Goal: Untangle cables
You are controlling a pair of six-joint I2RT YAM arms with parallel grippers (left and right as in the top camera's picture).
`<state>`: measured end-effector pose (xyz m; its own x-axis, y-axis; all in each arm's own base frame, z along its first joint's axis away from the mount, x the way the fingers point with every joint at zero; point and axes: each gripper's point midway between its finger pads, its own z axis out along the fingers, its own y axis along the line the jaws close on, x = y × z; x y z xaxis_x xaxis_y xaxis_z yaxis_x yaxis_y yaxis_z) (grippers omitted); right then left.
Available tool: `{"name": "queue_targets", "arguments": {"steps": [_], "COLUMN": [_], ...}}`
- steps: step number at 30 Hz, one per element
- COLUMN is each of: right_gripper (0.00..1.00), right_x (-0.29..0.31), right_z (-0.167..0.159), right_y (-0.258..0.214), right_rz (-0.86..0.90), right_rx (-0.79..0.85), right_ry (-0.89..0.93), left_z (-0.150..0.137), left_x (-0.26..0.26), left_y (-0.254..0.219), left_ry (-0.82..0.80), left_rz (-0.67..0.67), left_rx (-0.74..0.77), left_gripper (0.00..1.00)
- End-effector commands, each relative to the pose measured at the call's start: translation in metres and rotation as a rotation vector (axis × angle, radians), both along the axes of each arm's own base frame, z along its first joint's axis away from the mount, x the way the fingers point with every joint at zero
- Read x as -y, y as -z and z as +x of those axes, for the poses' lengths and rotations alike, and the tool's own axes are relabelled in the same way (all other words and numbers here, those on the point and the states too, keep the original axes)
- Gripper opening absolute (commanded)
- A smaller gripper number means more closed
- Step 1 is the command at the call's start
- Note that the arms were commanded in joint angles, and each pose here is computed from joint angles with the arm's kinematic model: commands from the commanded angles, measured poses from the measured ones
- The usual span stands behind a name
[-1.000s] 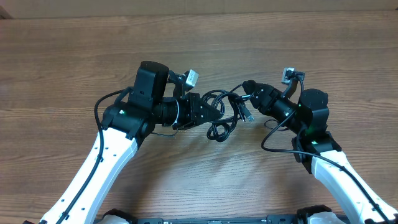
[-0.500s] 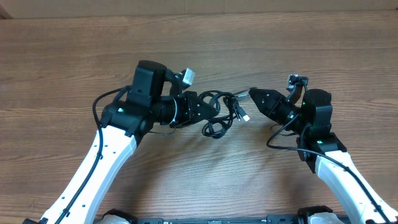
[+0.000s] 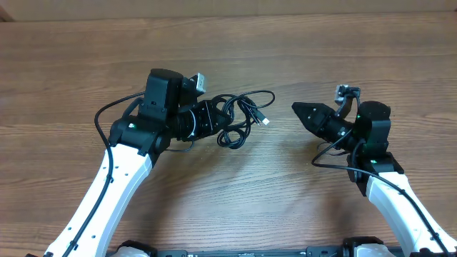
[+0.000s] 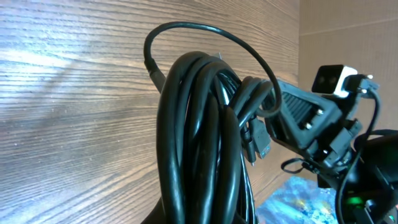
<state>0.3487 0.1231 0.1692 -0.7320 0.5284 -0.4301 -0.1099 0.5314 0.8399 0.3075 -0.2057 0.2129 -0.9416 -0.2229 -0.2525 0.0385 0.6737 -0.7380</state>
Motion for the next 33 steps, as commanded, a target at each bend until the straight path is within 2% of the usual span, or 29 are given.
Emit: {"name": "queue_targets", "arguments": {"steps": [1, 9, 15, 22, 26, 33], "right_gripper": [0.31, 0.34, 0.35, 0.36, 0.35, 0.36], "right_x": [-0.020, -0.044, -0.048, -0.049, -0.050, -0.059], "right_z": [-0.013, -0.041, -0.046, -0.051, -0.052, -0.065], "right_y": [-0.020, -0.059, -0.071, -0.071, -0.069, -0.056], "right_rz": [0.059, 0.138, 0.142, 0.128, 0.130, 0.142], "right_rx": [0.058, 0.229, 0.296, 0.328, 0.319, 0.253], "right_ry": [-0.151, -0.405, -0.456, -0.488, -0.495, -0.553], "left_z": [0.000, -0.001, -0.015, -0.027, -0.024, -0.002], "left_x": [0.000, 0.000, 0.005, 0.020, 0.032, 0.042], "left_y": [-0.010, -0.009, 0.000, 0.000, -0.012, -0.038], "left_ry": [0.048, 0.248, 0.441, 0.598, 0.596, 0.443], "left_rz": [0.020, 0.138, 0.236, 0.270, 0.227, 0.133], "left_rx": [0.090, 0.314, 0.442, 0.559, 0.612, 0.627], "left_gripper": [0.04, 0.05, 0.04, 0.04, 0.04, 0.04]}}
